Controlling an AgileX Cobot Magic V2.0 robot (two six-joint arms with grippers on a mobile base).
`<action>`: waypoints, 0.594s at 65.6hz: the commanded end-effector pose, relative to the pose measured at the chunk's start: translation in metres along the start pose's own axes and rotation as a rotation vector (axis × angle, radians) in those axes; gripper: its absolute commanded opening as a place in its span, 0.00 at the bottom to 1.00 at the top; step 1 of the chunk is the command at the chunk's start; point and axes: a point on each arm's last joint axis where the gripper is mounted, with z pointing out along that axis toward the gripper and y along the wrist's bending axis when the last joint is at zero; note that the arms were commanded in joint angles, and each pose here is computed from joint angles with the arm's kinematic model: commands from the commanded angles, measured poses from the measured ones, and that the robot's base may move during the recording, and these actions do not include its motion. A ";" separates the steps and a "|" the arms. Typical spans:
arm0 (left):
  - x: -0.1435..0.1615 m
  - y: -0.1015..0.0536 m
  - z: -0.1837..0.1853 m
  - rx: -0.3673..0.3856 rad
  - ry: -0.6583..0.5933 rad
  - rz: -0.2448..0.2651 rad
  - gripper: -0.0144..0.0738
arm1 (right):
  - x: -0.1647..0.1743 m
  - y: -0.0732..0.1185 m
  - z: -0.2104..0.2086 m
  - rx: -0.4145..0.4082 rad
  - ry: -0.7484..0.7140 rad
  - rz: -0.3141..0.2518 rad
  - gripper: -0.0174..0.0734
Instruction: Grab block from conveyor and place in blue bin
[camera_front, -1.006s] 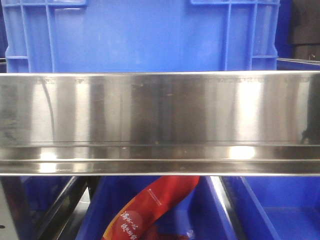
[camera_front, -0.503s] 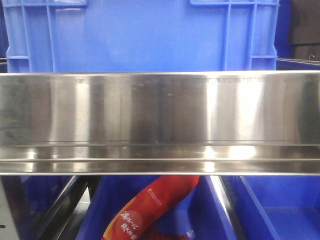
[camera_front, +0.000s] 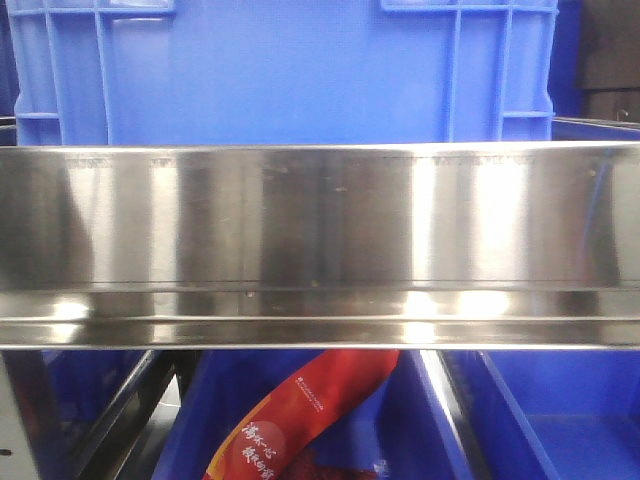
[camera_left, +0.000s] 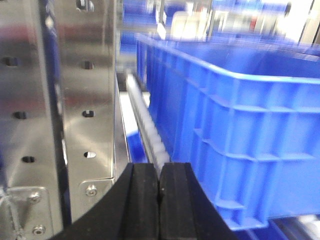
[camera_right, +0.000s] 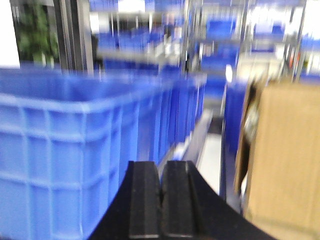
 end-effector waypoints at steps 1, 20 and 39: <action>-0.003 0.000 -0.009 -0.003 -0.060 -0.009 0.04 | -0.006 -0.001 -0.010 0.008 -0.077 0.003 0.02; -0.007 -0.001 -0.022 -0.001 -0.139 -0.006 0.04 | -0.010 0.000 -0.019 0.007 -0.129 0.003 0.01; -0.007 -0.001 -0.022 -0.001 -0.139 -0.006 0.04 | -0.008 -0.001 -0.021 0.022 -0.128 -0.076 0.01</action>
